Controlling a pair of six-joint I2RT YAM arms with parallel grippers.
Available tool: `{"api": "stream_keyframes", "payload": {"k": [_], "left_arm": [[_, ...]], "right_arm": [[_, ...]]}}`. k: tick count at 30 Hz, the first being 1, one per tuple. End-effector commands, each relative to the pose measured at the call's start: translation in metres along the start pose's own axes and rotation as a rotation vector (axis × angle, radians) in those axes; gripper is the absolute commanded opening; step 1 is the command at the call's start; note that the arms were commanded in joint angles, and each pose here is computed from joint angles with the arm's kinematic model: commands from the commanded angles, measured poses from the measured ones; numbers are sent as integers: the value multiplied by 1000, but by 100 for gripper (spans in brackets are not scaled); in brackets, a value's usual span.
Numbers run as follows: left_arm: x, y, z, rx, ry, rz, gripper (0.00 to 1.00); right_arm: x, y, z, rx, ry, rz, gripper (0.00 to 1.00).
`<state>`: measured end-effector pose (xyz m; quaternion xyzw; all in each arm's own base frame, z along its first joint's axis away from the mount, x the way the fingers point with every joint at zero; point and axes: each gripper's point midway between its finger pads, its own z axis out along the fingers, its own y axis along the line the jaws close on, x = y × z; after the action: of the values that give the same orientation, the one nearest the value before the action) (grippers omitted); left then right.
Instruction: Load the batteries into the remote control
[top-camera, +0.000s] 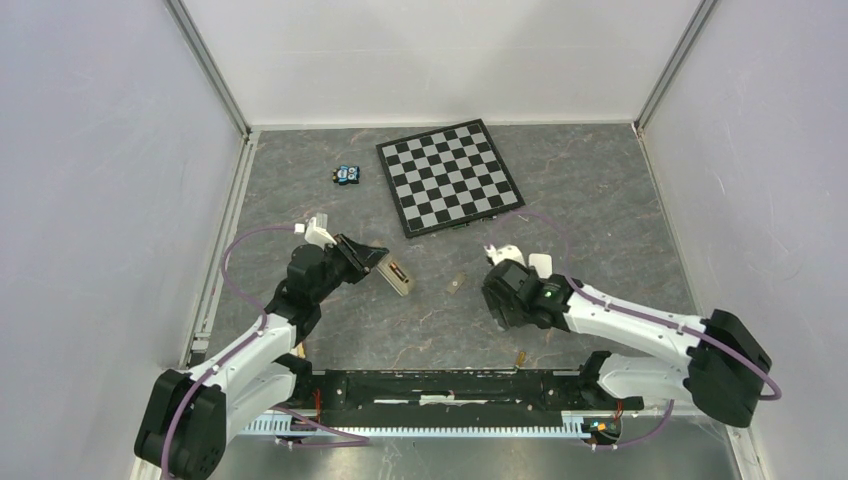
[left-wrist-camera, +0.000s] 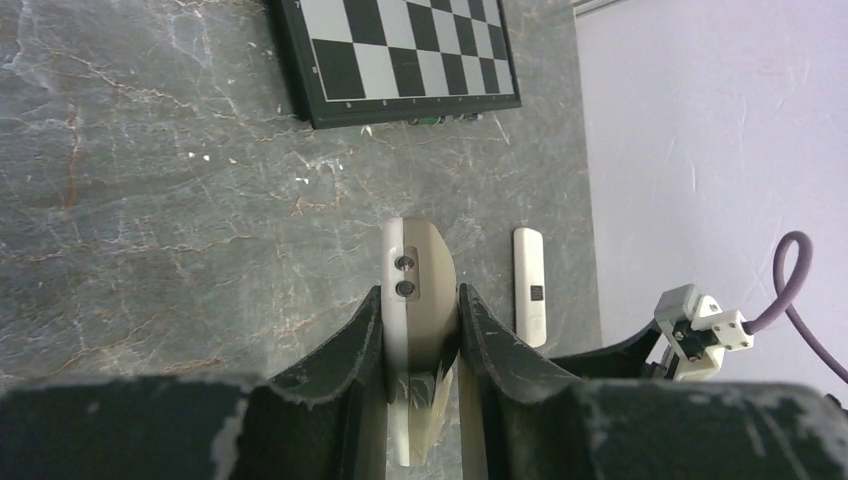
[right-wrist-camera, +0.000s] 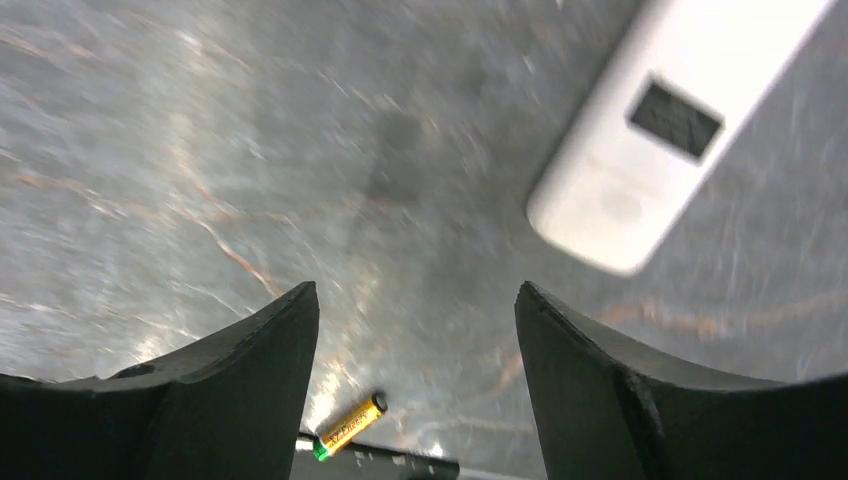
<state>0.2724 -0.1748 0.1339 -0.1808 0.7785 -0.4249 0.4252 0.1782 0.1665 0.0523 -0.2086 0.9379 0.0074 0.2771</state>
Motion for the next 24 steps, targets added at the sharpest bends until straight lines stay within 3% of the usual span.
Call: {"api": "stream_keyframes", "payload": {"k": [1, 5, 11, 18, 24], "left_arm": [[-18, -13, 1, 19, -55, 78, 2], [-17, -11, 2, 13, -53, 84, 2], [-17, -10, 1, 11, -54, 89, 2], [-17, -8, 0, 10, -62, 87, 2], [-16, -6, 0, 10, -67, 82, 2]], "right_arm": [[39, -23, -19, 82, 82, 185, 79], [59, -11, -21, 2, 144, 256, 82], [101, -5, -19, -34, 288, 283, 58], [119, -20, -22, 42, 329, 295, 58], [119, -16, -29, 21, 352, 307, 51]]}}
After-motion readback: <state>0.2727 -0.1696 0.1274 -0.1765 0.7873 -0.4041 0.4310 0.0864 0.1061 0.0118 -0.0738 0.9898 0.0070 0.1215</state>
